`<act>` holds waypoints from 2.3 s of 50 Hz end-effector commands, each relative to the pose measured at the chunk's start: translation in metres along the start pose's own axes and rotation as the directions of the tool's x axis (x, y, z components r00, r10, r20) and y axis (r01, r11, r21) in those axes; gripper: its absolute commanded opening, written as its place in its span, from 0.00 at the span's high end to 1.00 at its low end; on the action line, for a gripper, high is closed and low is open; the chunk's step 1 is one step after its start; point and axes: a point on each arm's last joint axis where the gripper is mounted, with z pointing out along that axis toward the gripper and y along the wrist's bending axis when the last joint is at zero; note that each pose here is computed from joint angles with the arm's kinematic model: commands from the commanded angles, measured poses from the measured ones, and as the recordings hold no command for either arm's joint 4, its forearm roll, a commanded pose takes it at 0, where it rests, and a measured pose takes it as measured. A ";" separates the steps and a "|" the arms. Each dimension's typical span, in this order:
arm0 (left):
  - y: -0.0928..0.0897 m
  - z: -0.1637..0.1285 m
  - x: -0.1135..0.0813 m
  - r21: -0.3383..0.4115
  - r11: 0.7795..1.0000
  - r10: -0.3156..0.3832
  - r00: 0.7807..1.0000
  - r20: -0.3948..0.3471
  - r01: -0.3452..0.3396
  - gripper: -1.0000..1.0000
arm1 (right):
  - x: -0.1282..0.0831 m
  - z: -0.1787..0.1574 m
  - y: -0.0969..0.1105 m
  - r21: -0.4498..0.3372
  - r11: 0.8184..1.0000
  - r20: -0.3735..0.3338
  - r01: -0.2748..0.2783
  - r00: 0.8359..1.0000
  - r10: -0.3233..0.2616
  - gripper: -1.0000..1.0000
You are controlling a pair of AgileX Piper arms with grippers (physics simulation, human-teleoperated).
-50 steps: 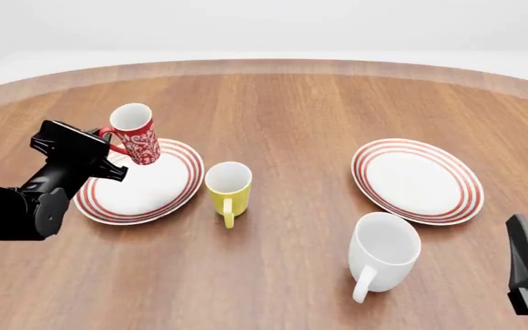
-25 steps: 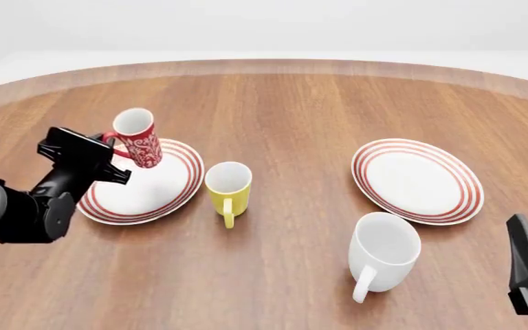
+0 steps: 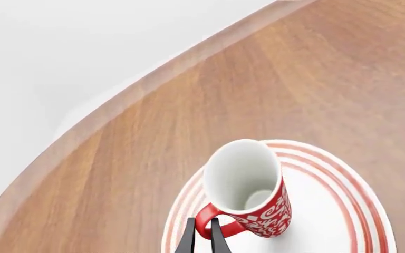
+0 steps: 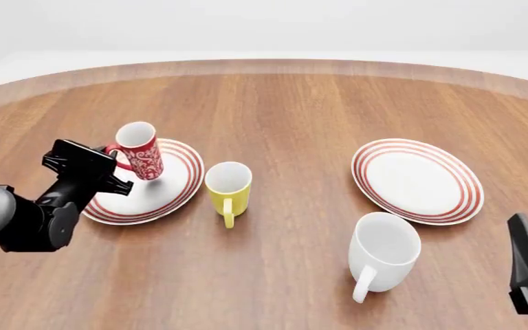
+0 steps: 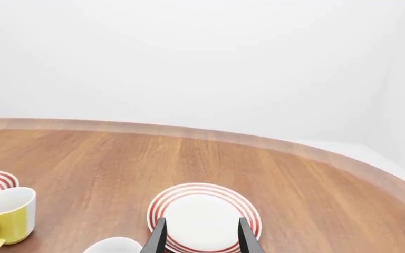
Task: Put the red mug on the left plate.
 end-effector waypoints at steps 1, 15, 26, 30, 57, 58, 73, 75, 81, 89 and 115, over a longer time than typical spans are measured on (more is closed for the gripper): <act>0.002 0.000 0.006 -0.013 1.000 -0.004 1.000 -0.006 0.003 1.00 | 0.000 0.000 0.000 0.002 1.000 0.001 0.000 1.000 0.000 0.00; 0.002 0.000 0.012 -0.021 1.000 -0.016 1.000 -0.011 0.015 1.00 | -0.001 0.000 0.000 0.004 1.000 0.002 -0.003 1.000 0.003 0.00; 0.000 0.000 0.015 -0.015 1.000 -0.022 1.000 -0.020 0.022 1.00 | -0.001 0.000 0.000 0.004 1.000 0.002 -0.004 1.000 0.004 0.00; 0.000 0.001 0.015 -0.014 1.000 -0.026 0.999 -0.023 0.025 1.00 | -0.001 0.000 0.000 0.007 1.000 0.002 -0.006 1.000 0.006 0.00; -0.005 -0.005 0.013 0.009 0.998 -0.058 0.998 -0.032 0.058 0.00 | -0.001 0.000 -0.001 0.012 1.000 0.000 -0.003 1.000 0.003 0.00; -0.005 -0.006 0.012 0.010 0.998 -0.063 0.997 -0.033 0.063 0.00 | -0.001 0.000 -0.001 0.012 1.000 0.000 -0.002 1.000 0.002 0.00; -0.008 -0.029 0.000 0.026 0.996 -0.088 0.996 -0.008 0.088 0.00 | 0.000 0.000 0.000 0.002 1.000 -0.001 0.004 1.000 -0.004 0.00; -0.008 -0.032 -0.001 0.028 0.996 -0.090 0.996 -0.005 0.090 0.00 | 0.001 0.000 0.000 0.001 1.000 -0.003 0.005 1.000 -0.005 0.00; -0.009 -0.041 -0.006 0.035 0.994 -0.099 0.995 0.005 0.099 0.00 | 0.001 0.000 0.000 0.002 1.000 -0.006 0.008 1.000 -0.008 0.00; -0.011 -0.054 -0.009 0.048 0.992 -0.115 0.993 0.010 0.115 0.00 | 0.002 0.000 0.000 0.001 1.000 -0.008 0.010 1.000 -0.010 0.00; -0.029 -0.082 -0.015 0.125 0.981 -0.155 0.987 0.032 0.150 0.00 | 0.002 0.000 0.001 -0.008 1.000 -0.009 0.017 1.000 -0.017 0.00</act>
